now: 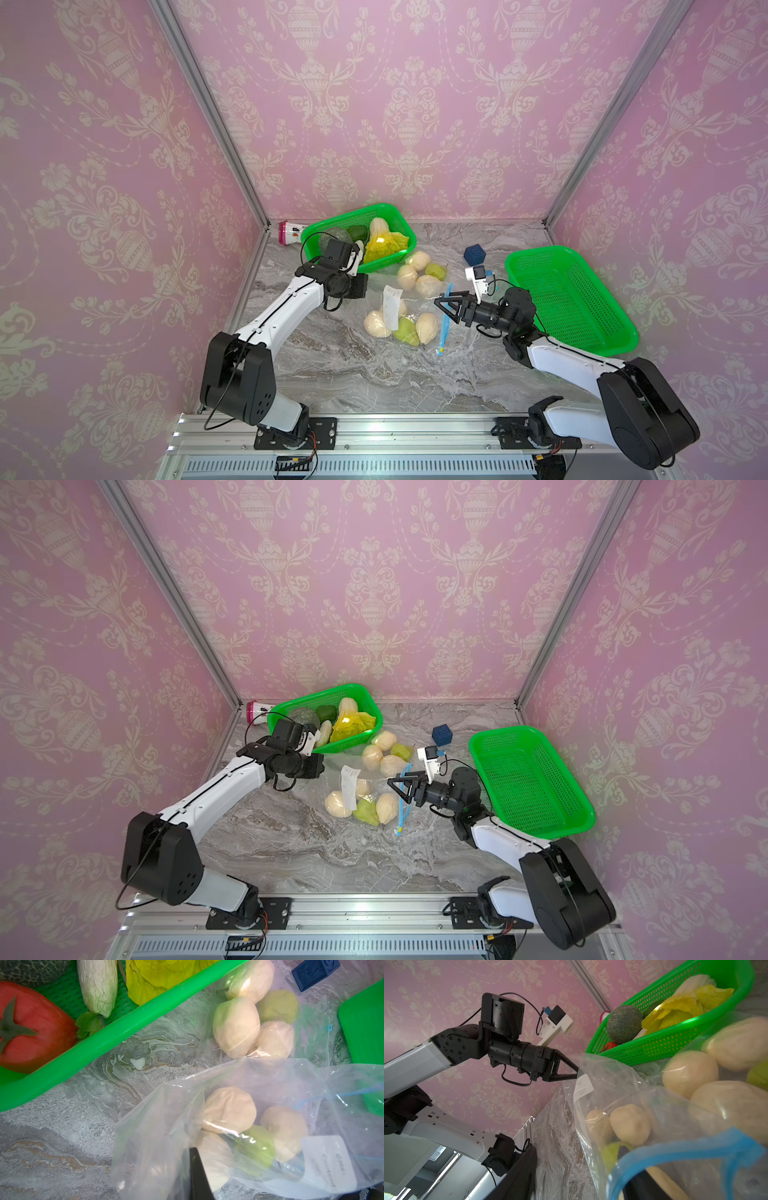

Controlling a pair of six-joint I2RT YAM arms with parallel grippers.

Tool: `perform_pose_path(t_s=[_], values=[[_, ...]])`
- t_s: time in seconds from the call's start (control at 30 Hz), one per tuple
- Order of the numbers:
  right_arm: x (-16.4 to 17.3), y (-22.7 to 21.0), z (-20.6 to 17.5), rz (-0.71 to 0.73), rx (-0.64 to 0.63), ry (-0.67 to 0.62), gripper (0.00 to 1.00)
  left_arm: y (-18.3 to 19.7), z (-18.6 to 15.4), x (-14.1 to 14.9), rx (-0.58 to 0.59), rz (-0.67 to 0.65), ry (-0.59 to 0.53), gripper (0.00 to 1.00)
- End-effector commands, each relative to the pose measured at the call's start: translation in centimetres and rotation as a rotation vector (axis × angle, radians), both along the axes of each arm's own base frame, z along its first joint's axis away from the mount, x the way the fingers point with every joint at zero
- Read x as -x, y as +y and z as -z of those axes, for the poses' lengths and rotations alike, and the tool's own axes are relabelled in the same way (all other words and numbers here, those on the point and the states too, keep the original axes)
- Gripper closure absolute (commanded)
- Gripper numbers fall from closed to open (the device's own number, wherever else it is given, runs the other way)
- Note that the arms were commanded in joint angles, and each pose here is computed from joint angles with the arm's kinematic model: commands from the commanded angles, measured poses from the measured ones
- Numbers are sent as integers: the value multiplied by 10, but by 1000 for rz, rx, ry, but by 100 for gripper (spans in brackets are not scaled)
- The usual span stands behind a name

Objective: Open the zip-top bag and take out the pear
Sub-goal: Adjust the zipper food storage bag at the center of the board, then pick up the pear from the zipper food storage bag.

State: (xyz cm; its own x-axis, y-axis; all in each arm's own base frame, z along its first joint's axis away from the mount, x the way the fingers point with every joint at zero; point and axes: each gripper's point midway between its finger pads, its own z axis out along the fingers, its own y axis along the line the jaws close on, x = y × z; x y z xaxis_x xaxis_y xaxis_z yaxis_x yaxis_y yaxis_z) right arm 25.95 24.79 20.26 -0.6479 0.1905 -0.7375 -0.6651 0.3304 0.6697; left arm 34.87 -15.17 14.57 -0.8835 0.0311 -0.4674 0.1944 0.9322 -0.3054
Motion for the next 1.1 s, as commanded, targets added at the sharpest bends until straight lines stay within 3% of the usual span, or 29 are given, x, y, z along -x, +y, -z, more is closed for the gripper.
perform_pose_path(t_s=[0.0, 0.27, 0.37, 0.5, 0.67, 0.83, 1.07], values=[[-7, -32, 32, 151, 147, 75, 31, 4, 0, 4, 2, 2, -5, 100], [-13, -89, 77, 370, 215, 394, 39, 4, 6, 5, -4, 10, -2, 100], [-15, -89, 85, 376, 214, 442, 41, 4, 7, 5, -5, 15, -1, 100], [-20, -81, 90, 354, 204, 478, 62, 3, 8, 7, -6, 24, 2, 100], [-24, -61, 95, 314, 251, 479, 70, 3, 10, 7, -7, 28, 6, 100], [-28, -38, 98, 269, 265, 473, 70, 2, 10, 6, -4, 32, 3, 100], [-29, -8, 102, 197, 249, 462, 52, 0, 14, 5, 0, 40, 10, 100]])
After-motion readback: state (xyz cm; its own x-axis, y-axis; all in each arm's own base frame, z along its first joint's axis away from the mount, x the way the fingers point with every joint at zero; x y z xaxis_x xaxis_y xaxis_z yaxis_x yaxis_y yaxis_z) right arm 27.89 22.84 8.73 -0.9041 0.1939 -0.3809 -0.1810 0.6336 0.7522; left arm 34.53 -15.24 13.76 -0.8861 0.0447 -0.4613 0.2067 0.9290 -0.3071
